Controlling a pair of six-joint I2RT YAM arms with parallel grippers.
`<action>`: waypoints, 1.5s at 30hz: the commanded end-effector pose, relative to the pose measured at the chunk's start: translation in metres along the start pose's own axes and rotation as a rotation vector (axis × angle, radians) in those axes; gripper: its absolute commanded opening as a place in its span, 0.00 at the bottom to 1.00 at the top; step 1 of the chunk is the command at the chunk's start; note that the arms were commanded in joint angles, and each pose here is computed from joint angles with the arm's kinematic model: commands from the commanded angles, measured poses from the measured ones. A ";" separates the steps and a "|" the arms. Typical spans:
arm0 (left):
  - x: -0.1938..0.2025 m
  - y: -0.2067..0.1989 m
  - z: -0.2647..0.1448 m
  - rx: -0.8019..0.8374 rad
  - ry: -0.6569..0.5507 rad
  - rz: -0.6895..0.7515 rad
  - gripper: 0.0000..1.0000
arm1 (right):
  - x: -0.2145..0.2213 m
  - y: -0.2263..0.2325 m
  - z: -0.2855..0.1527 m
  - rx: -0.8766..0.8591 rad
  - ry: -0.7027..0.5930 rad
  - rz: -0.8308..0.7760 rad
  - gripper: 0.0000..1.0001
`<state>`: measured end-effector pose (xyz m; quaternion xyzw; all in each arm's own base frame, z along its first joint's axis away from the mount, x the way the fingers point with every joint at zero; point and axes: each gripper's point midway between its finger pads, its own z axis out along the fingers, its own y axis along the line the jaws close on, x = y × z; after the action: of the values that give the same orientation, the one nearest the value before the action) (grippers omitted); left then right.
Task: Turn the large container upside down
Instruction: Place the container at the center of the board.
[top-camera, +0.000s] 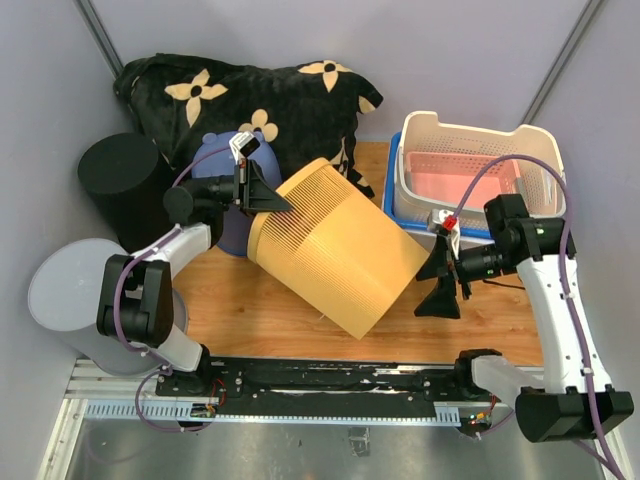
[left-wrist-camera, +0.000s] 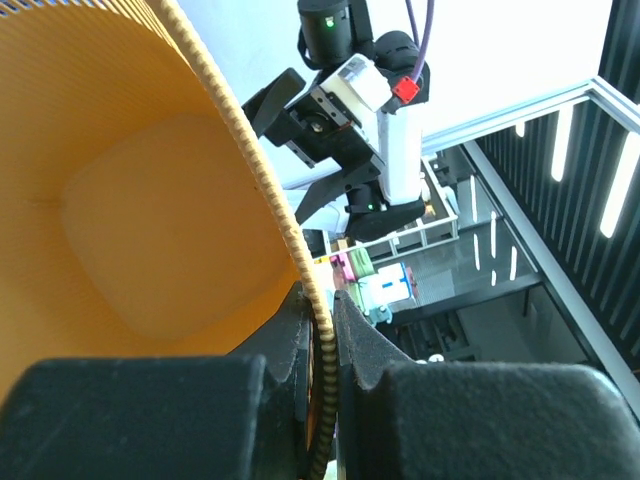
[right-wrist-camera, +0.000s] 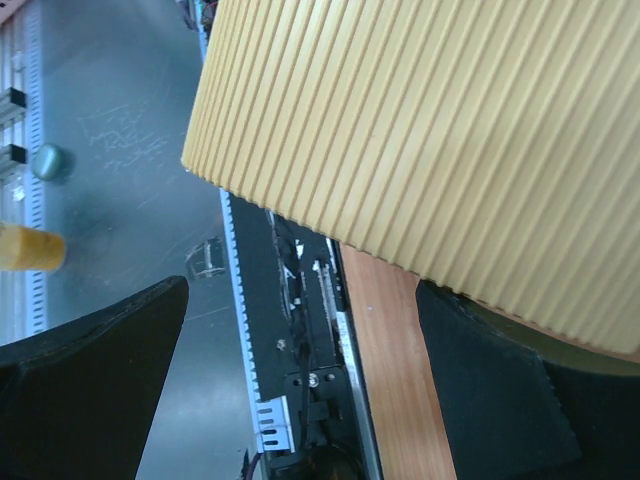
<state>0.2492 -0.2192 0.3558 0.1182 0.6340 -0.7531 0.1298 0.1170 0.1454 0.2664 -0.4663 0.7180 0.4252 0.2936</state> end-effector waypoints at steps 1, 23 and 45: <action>0.012 -0.031 0.002 0.099 -0.018 0.213 0.00 | -0.010 0.016 0.012 -0.133 -0.053 0.007 1.00; 0.098 0.084 -0.030 -0.101 0.203 0.062 0.00 | -0.069 0.024 -0.006 -0.127 -0.079 -0.118 1.00; 0.056 0.109 -0.055 -0.147 0.087 0.036 0.00 | 0.077 0.056 0.015 -0.215 0.387 -0.202 1.00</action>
<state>0.2415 -0.1943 0.2453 0.1459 0.6859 -0.7035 0.1152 0.0394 0.1353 0.2218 -0.6183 0.6768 0.3669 0.1583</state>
